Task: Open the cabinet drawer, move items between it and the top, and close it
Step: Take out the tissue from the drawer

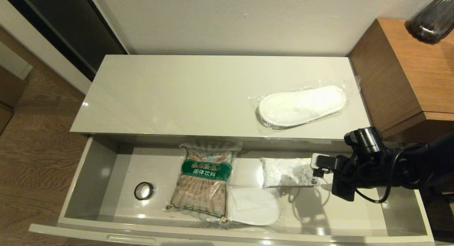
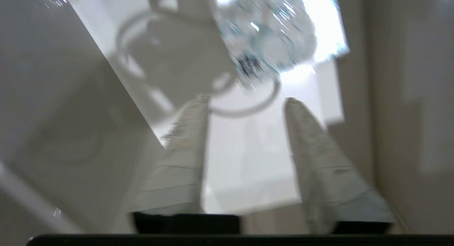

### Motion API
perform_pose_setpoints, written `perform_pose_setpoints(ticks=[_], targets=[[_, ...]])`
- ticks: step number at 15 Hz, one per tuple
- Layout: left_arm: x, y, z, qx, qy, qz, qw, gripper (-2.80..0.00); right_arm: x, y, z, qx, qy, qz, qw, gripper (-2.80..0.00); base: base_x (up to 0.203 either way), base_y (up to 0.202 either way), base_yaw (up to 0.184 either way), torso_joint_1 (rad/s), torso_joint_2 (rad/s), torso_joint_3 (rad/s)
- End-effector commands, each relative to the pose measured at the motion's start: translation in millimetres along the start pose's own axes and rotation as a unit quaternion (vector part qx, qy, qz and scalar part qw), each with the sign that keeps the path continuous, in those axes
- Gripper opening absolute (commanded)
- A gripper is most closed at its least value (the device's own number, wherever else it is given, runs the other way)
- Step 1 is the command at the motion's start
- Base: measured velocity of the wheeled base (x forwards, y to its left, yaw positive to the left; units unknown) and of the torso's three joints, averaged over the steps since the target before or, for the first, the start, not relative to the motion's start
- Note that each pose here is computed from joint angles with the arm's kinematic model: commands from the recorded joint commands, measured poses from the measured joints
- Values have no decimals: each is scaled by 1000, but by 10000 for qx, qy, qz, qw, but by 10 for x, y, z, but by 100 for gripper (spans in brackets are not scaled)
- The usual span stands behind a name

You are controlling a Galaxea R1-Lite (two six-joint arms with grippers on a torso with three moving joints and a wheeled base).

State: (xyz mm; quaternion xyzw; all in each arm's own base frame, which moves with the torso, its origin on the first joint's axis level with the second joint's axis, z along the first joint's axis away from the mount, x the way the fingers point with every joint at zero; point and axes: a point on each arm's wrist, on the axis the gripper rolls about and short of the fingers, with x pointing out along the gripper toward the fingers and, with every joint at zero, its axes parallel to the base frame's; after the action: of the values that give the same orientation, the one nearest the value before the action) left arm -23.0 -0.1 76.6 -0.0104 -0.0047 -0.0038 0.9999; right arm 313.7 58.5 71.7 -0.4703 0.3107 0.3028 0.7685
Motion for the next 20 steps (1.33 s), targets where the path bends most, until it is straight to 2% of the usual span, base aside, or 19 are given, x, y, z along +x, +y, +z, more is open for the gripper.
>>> perform_pose_setpoints(ticks=[1,6,10,15,20], targets=[[1,0,-1,-3,10,-1,10000,-280,241,165,-98,-152,-144,190,9996,0,0,0,0,0,0,0],[1,0,0,-3,6,-1,10000,-280,534,230,-91,-358,-819,-130,9959,0,0,0,0,0,0,0],[1,0,1,-3,2,-1,10000,-280,783,277,-93,-536,-1262,-663,9883,0,0,0,0,0,0,0],[1,0,1,-3,2,-1,10000,-280,993,324,-129,-563,-1504,-928,9826,0,0,0,0,0,0,0],[1,0,1,-3,2,-1,10000,-280,1202,265,-102,-517,-1735,-1195,9762,0,0,0,0,0,0,0]])
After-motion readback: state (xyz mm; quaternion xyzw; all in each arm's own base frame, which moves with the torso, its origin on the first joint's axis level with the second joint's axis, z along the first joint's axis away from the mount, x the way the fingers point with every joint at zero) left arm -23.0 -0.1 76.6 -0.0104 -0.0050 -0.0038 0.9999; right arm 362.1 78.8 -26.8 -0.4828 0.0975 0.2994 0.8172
